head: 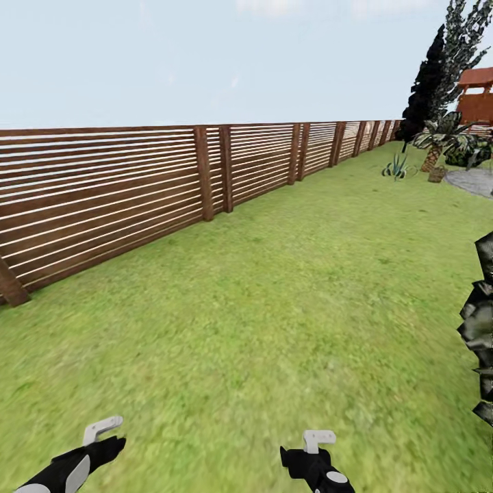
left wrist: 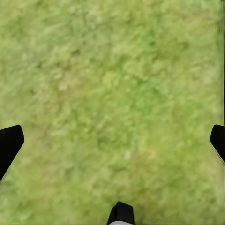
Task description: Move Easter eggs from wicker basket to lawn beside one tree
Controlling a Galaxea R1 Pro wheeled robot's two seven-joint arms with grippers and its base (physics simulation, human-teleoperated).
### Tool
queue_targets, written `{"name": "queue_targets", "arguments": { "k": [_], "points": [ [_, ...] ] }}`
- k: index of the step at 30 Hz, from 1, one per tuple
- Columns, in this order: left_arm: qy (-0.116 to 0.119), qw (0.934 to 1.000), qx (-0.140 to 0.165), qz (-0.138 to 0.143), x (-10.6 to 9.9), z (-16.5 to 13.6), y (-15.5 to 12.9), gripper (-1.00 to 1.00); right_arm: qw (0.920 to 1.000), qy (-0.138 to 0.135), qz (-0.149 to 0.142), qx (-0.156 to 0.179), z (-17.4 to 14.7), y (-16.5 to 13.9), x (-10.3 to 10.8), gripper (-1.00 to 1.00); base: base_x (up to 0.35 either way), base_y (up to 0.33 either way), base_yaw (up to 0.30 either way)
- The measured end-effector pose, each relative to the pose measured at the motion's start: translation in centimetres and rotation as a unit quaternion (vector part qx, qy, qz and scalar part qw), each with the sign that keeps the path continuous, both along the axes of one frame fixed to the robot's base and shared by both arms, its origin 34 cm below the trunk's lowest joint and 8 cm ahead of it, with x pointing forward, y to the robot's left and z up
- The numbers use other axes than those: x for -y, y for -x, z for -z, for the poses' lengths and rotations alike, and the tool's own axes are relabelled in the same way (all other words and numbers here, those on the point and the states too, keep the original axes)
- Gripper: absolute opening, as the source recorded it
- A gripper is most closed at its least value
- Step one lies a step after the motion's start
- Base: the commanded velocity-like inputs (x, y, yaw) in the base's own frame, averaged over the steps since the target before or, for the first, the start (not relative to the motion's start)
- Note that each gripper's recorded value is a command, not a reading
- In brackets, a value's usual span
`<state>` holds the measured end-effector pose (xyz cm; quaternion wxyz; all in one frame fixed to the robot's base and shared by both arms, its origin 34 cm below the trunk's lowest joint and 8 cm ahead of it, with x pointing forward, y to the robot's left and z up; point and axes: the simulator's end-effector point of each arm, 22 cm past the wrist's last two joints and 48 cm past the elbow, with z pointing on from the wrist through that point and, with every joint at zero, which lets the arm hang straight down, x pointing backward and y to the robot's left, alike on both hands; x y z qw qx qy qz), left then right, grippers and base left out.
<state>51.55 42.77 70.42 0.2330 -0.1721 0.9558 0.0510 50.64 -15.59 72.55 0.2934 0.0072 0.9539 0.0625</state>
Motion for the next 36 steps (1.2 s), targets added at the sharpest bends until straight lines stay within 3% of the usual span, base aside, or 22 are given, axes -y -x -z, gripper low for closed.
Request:
{"name": "queue_targets", "arguments": {
  "k": [36],
  "points": [
    [0.0, 1.0, 0.0, 0.0, 0.1, 0.02, -0.02, 1.0, 1.0, 0.0, -0.001, -0.006, 0.34, 0.44, -0.13, 1.0, 0.281, 0.175, -0.173]
  ]
}}
